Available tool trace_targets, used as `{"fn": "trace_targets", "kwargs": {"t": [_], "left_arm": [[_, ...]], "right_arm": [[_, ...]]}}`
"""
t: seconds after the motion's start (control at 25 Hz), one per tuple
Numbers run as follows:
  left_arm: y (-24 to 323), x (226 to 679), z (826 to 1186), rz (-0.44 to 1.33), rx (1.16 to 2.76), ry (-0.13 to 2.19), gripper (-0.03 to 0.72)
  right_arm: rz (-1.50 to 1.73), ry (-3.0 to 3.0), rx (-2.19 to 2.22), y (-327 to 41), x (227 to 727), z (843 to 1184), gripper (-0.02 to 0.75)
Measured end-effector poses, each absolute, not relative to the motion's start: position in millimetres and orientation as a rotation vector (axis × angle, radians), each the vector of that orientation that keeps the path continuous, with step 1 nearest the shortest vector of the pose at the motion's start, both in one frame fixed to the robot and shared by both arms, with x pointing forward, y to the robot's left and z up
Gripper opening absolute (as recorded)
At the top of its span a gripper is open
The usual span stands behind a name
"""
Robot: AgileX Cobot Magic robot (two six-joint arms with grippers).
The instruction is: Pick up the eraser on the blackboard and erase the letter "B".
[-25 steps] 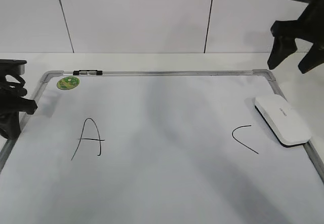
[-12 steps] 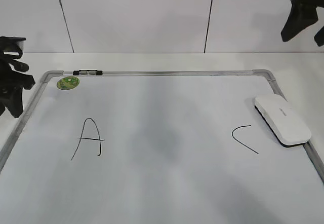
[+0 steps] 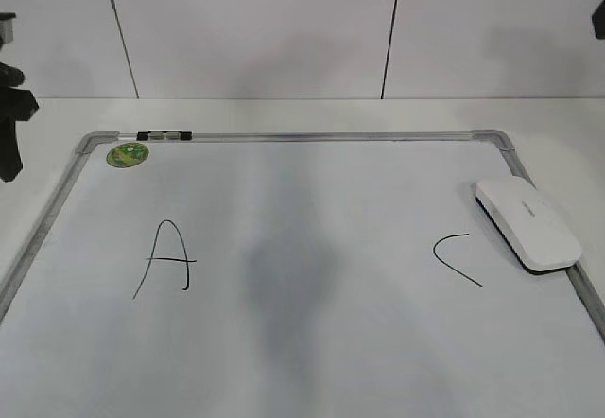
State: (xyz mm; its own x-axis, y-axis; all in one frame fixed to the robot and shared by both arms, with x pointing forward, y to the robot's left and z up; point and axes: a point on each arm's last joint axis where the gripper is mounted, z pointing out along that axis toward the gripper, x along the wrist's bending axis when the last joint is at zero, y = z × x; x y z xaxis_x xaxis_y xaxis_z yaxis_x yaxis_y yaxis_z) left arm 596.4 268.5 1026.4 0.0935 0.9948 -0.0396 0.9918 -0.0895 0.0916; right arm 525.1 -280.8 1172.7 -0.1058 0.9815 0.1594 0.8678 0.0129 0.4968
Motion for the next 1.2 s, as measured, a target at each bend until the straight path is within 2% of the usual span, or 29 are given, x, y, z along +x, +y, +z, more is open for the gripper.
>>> {"fn": "trace_targets", "kwargs": {"t": [0.2,0.48,0.8,1.2], "left_arm": [[268.8,560.9,1064.1,0.099,2.185,2.005,0.312],[272.6,511.2,1084.7,0.146,2.166,1.968,0.268],[276.4,447.8,1094.5,0.199,2.157,1.888,0.244],[282.0,378.0,1079.0,0.350,2.052,1.799,0.240]], "right_arm": [[0.734,2.046,1.912,-280.9,470.4,1175.1,0.573],[0.766,2.020,1.878,-281.1,397.3,1163.8,0.573],[0.814,1.989,1.777,-281.9,327.8,1129.1,0.572],[0.853,1.937,1.671,-283.6,287.2,1077.3,0.572]]}}
